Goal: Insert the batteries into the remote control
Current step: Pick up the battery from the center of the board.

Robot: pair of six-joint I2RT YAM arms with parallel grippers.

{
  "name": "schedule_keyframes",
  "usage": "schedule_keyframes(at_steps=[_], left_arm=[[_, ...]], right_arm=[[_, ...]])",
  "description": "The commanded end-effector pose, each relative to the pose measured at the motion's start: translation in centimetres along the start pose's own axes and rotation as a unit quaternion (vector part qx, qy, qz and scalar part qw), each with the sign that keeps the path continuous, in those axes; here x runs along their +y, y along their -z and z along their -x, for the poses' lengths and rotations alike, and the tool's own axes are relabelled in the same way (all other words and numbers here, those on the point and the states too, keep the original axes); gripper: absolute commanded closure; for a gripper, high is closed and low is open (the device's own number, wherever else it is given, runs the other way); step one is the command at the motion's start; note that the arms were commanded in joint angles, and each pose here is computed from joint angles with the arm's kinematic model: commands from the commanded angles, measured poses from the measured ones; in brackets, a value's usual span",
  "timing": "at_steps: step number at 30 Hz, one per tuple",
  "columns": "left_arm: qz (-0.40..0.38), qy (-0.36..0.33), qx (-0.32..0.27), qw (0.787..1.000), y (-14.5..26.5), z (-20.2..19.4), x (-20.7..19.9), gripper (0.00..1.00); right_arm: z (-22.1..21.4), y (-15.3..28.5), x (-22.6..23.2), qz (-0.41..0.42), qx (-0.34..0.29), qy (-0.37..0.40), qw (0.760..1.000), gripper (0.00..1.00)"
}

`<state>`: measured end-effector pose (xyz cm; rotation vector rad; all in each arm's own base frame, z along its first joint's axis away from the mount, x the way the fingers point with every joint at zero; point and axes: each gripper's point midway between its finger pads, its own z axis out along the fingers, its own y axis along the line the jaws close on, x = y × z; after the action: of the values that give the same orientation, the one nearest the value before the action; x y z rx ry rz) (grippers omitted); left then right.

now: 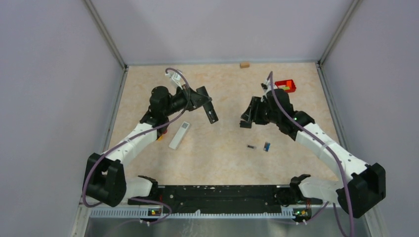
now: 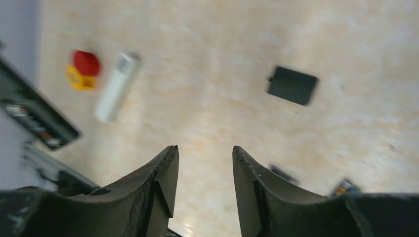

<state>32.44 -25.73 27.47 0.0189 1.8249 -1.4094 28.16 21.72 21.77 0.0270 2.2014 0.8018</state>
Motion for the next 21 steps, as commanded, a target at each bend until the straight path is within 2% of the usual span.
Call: schedule_keyframes(at_steps=[1, 5, 8, 13, 21], left_arm=[[0.053, -0.035, 0.008, 0.998, 1.4, -1.0, 2.3, 1.00], [0.059, -0.030, 0.011, 0.998, 1.6, -1.3, 2.8, 1.00], [0.059, -0.029, 0.011, 0.998, 1.6, -1.3, 2.9, 1.00], [0.059, -0.027, 0.014, 0.998, 1.6, -1.5, 3.0, 1.00], [0.056, -0.030, 0.002, 0.998, 2.4, 0.3, 2.8, 1.00]], right_arm=[[-5.3, 0.6, -7.5, -0.151, 0.118, 0.117, 0.974, 0.55], [-7.0, -0.4, -8.9, -0.201, 0.149, 0.144, 0.958, 0.55], [-8.3, -1.3, -8.7, -0.207, 0.168, 0.178, 0.947, 0.54], [-11.5, -2.1, -8.4, -0.127, 0.232, 0.286, 0.921, 0.49], [-12.5, -3.1, -10.1, -0.119, 0.290, 0.365, 0.877, 0.48]])
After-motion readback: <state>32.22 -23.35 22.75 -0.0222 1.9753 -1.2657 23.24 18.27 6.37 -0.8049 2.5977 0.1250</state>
